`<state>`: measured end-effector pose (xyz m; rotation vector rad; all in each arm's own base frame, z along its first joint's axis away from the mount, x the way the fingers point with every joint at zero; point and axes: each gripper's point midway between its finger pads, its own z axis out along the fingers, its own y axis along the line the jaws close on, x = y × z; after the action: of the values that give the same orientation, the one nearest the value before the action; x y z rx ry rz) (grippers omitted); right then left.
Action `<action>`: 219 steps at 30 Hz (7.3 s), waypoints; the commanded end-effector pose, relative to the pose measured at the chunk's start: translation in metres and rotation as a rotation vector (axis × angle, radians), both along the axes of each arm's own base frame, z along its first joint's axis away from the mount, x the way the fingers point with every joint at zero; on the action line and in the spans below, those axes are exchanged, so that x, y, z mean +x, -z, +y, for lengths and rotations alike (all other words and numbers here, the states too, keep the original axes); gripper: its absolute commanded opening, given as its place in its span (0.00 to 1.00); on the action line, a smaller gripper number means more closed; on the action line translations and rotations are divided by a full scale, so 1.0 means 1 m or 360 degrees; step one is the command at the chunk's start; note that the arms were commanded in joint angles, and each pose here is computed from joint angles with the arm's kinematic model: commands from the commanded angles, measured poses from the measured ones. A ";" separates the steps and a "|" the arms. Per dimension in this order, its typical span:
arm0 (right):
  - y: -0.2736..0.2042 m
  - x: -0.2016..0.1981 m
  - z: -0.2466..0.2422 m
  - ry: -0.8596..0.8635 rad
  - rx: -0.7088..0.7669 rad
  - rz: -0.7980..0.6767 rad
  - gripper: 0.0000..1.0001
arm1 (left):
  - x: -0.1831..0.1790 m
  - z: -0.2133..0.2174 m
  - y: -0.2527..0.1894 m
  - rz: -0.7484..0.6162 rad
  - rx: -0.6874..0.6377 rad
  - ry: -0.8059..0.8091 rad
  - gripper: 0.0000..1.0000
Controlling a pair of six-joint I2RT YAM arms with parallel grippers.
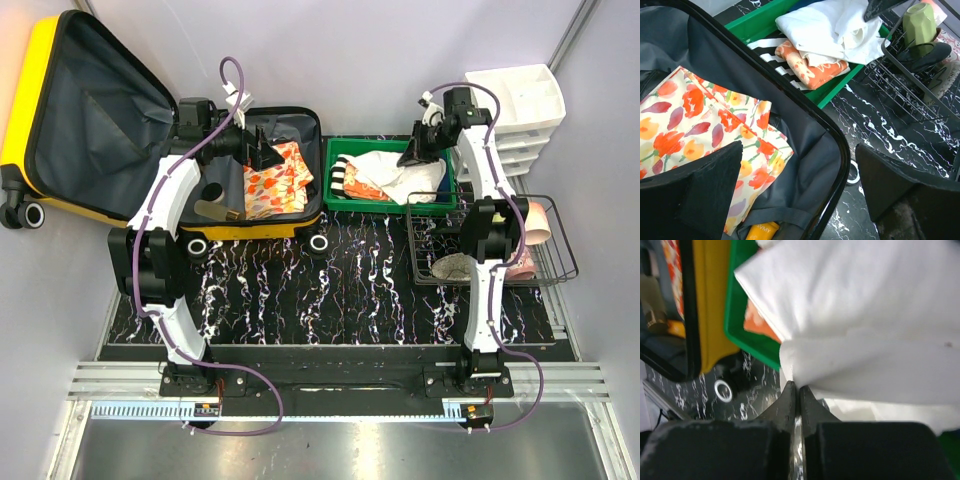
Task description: Open, take out, and arrange the luggage
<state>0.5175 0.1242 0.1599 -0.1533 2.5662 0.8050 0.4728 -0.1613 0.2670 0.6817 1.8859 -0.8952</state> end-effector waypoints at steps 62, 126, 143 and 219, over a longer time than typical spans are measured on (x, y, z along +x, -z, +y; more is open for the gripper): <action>-0.093 0.047 0.039 0.0019 0.0204 -0.0607 0.83 | 0.035 -0.008 0.169 -0.0168 0.1137 0.0044 0.75; -0.162 -0.093 0.220 -0.1663 0.0215 -0.2613 1.00 | -0.063 -0.046 -0.036 -0.0694 0.0652 0.0609 0.00; -0.114 -0.097 0.222 -0.1715 0.0171 -0.2124 0.89 | -0.069 -0.066 -0.064 -0.0783 0.0552 0.0633 0.00; -0.077 0.044 0.046 -0.0767 -0.0612 -0.1304 0.72 | 0.017 -0.029 -0.035 -0.0285 0.0452 -0.0168 0.94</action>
<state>0.5474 0.1665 0.2369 -1.2103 1.7437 0.1463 0.4653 -0.2007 0.2942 0.9306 1.8438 -0.5720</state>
